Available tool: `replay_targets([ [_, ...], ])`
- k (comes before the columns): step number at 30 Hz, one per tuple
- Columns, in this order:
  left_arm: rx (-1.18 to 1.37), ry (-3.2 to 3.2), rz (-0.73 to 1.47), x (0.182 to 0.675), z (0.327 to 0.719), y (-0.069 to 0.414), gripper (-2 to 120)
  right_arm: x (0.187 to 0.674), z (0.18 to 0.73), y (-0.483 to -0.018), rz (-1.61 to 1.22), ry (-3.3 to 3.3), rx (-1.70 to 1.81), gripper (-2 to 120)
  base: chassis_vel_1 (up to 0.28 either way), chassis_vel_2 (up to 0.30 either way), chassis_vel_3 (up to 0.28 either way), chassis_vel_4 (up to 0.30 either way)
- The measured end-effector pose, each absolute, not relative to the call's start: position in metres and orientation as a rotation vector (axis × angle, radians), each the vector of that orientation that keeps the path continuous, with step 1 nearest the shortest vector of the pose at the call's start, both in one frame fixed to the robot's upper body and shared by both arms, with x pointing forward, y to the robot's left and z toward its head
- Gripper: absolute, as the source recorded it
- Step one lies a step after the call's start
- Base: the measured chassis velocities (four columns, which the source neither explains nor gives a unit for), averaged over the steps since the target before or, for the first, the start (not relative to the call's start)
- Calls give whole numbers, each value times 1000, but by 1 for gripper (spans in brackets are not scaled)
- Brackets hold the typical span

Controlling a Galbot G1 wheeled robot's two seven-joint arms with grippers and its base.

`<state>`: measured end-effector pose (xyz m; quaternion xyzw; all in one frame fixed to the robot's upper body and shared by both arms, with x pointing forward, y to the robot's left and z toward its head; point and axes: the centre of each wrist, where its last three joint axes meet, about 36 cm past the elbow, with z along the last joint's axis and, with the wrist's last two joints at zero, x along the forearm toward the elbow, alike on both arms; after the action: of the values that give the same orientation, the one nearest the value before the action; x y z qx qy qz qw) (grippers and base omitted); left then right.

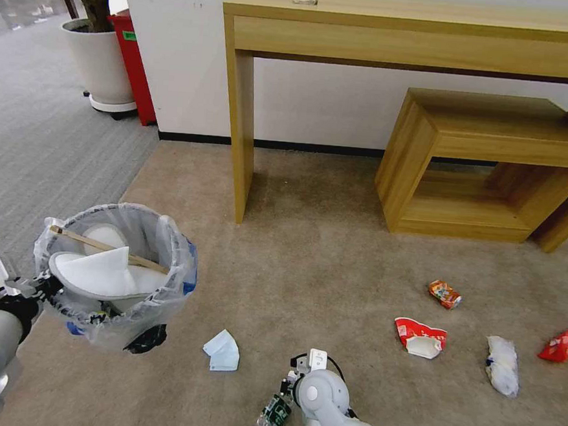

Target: Pick up the trash bin and place the garbage on the floor into it.

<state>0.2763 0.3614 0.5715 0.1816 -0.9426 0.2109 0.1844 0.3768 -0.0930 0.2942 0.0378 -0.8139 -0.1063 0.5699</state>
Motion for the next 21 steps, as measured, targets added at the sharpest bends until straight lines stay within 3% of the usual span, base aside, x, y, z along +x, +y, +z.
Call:
replay_targets([
  [8,478,-2650,599,277,572,359,1,381,386,-114,-319,-2135,191,19,0,0,0,0],
  [14,397,-2614,605,278,567,344,1,372,485,-154,-352,-2395,429,18,0,0,0,0],
  [21,333,-2577,604,282,559,329,1,362,527,-182,-368,-2471,747,18,0,0,0,0],
])
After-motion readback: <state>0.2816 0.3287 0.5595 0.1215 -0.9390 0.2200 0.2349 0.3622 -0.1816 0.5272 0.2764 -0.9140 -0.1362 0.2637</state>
